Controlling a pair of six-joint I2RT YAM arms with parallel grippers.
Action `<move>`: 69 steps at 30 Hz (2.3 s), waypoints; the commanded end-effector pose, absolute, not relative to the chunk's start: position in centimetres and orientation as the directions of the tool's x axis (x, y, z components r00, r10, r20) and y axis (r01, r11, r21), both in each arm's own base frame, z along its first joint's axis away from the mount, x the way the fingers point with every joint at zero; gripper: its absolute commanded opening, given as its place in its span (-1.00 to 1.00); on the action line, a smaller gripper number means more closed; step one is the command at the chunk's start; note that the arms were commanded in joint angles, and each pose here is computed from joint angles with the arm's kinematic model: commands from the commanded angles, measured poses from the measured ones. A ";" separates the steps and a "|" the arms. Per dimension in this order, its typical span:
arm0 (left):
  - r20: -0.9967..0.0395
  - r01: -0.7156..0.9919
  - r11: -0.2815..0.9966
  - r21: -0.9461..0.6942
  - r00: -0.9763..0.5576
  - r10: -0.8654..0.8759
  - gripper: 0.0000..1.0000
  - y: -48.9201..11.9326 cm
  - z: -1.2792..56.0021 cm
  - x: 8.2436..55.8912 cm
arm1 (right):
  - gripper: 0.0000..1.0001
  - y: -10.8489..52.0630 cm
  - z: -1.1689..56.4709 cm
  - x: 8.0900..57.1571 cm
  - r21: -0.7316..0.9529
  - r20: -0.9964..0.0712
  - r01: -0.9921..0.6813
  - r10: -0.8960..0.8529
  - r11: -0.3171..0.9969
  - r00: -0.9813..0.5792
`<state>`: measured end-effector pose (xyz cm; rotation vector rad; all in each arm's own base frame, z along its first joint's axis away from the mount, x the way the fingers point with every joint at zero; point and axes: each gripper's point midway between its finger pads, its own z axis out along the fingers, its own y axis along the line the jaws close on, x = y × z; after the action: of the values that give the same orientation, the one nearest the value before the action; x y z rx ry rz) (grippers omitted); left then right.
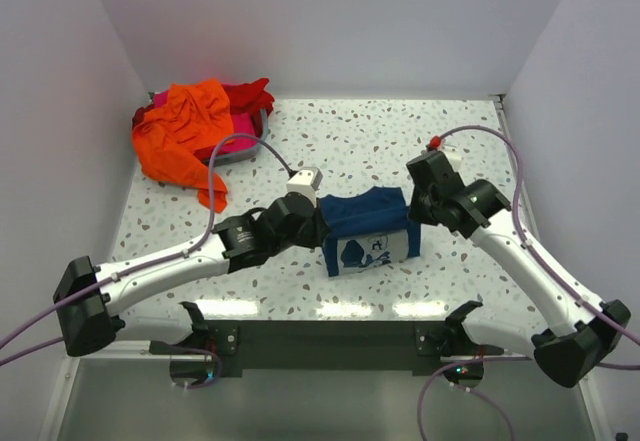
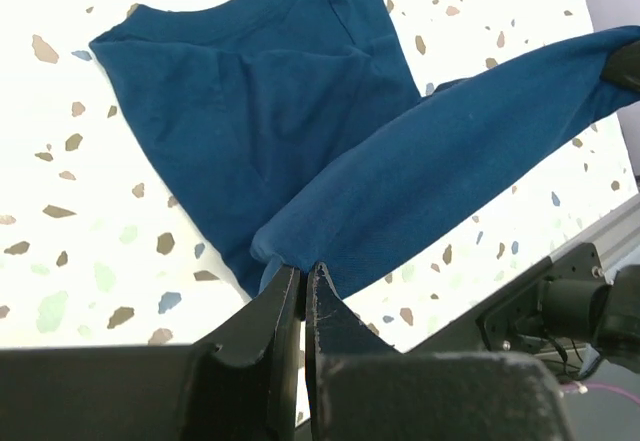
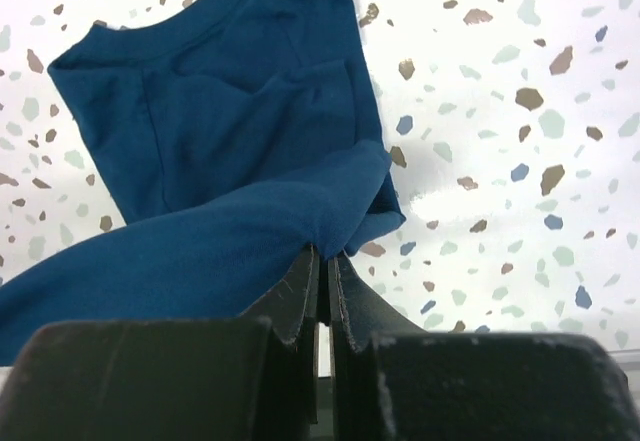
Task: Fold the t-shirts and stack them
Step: Fold the tshirt, then neatly place the folded tshirt to the corner
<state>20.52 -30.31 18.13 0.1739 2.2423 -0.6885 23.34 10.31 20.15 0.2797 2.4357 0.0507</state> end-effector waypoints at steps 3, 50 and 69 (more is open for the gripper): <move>-0.742 0.365 0.824 -0.433 -0.664 -0.095 -1.00 -31.3 19.4 23.1 | -1.00 11.1 21.5 27.2 0.107 -0.670 0.142 0.176 0.984 -0.721; -0.684 0.218 0.914 -0.343 -0.724 -0.084 1.00 -26.2 12.8 32.6 | 0.94 10.3 14.3 34.4 0.232 -0.501 0.095 0.202 0.968 -0.842; -0.590 0.255 0.836 -0.486 -0.801 -0.099 0.91 -28.7 6.2 30.2 | 0.97 9.8 6.2 31.7 0.512 -0.300 0.076 0.261 0.856 -0.918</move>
<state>29.32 -27.38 5.59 0.1193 2.4512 -0.6721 30.90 9.03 6.54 0.3174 2.7036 0.6189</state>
